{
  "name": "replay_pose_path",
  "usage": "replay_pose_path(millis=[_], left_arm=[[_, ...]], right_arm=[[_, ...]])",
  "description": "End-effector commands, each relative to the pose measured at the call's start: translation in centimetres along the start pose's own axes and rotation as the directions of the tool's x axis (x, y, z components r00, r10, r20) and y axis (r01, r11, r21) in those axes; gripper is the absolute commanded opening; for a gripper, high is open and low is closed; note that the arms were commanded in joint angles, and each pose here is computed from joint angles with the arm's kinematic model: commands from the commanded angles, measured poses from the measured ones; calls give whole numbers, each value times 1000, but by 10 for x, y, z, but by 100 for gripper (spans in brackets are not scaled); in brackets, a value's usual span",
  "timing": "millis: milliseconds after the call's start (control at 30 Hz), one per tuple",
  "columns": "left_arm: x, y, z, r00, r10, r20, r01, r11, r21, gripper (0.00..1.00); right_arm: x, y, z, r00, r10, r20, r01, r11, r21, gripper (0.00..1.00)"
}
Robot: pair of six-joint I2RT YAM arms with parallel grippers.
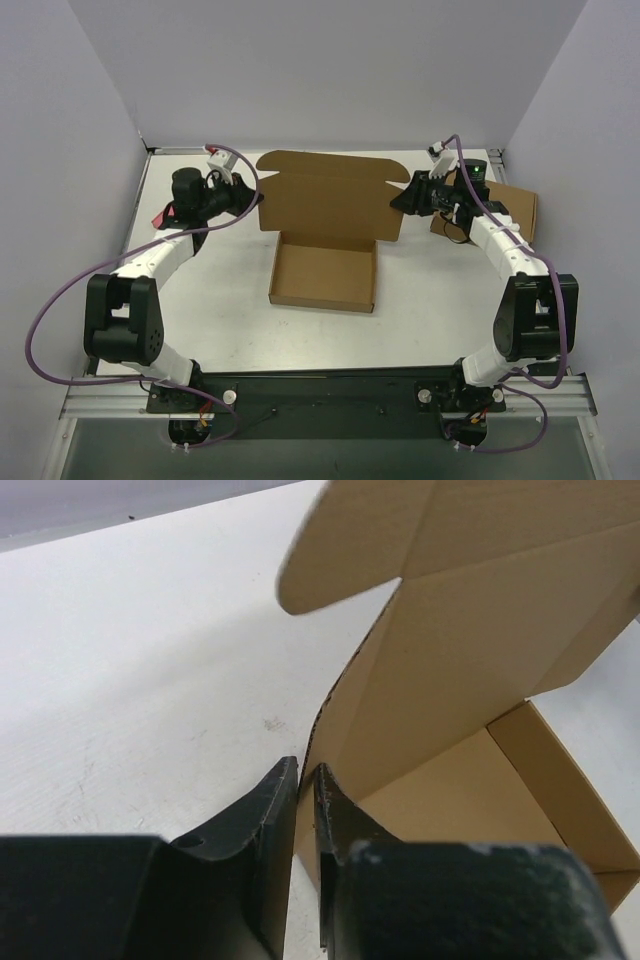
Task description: Fold the paper box
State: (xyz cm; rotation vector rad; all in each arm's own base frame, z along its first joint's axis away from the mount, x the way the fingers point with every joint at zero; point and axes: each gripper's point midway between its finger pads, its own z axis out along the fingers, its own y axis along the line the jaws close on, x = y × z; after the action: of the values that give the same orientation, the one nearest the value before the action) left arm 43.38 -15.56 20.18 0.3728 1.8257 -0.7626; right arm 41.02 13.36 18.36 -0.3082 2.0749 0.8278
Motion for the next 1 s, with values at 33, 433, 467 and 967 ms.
replay_pose_path(millis=[33, 433, 467, 967], left_arm=[[-22, -19, 9, 996, 58, 62, -62, 996, 61, 15], [-22, -44, 22, 990, 124, 64, -125, 992, 5, 0], [-23, -47, 25, 989, 133, 66, -132, 991, -17, 0], [-22, -87, 40, 986, 78, 146, -49, 980, -192, 0]], right_arm=[[-17, 13, 3, 993, -113, 26, 113, 993, 17, 25], [-25, 8, 0, 978, -210, 13, 194, 923, 333, 16], [-30, 2, -6, 977, -211, 21, 186, 900, 395, 16], [-35, 0, -11, 963, -134, 235, -31, 810, 586, 5]])
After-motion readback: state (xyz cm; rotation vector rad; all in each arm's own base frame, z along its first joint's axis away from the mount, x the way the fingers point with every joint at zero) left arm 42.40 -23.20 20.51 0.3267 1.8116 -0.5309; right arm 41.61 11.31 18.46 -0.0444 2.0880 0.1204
